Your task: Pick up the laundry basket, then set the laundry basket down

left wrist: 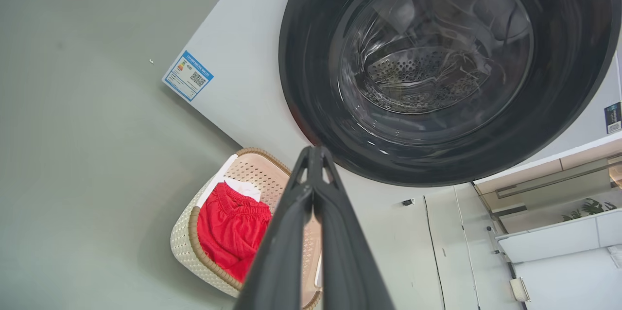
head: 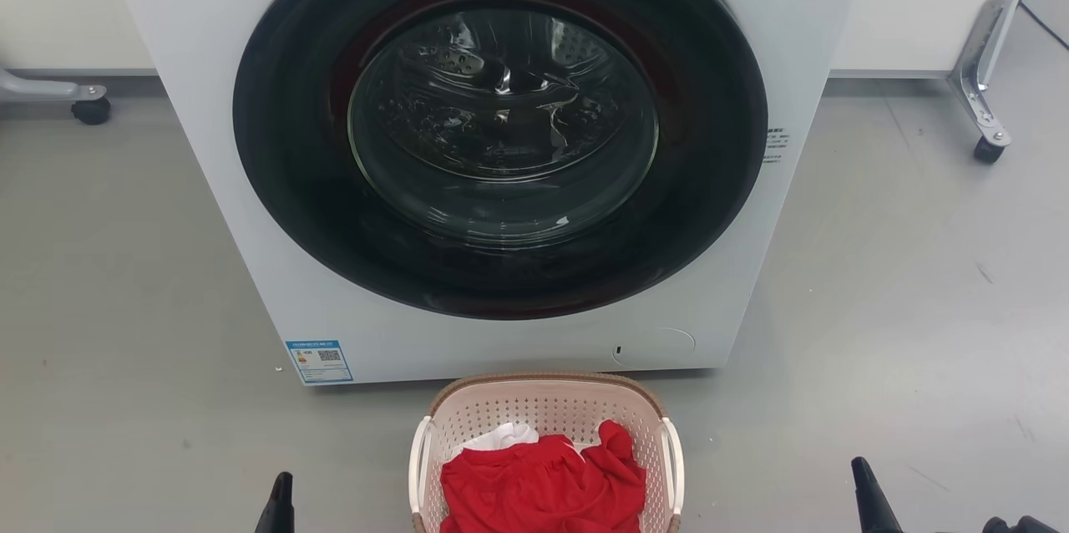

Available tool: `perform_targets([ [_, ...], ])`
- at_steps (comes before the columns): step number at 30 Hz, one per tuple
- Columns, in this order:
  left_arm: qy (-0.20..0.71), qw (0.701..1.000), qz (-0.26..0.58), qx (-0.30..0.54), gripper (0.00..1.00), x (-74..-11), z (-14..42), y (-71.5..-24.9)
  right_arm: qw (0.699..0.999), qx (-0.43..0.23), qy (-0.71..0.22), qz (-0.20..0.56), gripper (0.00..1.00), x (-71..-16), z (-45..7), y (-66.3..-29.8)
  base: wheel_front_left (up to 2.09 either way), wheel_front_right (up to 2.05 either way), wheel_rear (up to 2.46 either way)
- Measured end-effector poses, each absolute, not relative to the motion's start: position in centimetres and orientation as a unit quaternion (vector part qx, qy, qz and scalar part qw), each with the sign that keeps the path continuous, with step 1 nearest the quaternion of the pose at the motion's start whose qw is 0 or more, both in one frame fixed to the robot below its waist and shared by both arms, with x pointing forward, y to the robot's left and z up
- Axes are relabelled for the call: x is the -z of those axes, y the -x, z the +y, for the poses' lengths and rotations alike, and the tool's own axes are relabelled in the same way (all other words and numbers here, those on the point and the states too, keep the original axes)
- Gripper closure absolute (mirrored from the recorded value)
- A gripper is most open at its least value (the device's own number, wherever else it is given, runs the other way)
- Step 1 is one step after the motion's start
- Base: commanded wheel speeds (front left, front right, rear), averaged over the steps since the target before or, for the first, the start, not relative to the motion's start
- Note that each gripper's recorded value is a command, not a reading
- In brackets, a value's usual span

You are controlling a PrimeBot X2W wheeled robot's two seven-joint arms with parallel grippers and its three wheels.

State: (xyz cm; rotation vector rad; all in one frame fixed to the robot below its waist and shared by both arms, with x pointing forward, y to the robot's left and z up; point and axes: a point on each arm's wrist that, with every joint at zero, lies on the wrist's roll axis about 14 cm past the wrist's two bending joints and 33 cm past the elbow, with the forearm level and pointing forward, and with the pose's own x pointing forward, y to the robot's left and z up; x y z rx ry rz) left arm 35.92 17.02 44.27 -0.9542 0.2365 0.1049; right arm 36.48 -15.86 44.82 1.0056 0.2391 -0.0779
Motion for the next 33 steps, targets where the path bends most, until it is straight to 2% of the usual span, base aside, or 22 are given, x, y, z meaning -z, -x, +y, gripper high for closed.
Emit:
perform_targets([
  [33, 0.655, 0.752, 0.064, -0.036, 1.0, -46.8, 18.5, -37.4, 0.746, 0.044, -0.662, 0.051, 1.0, -47.1, -19.4, -37.7, 0.0, 0.0, 0.0],
])
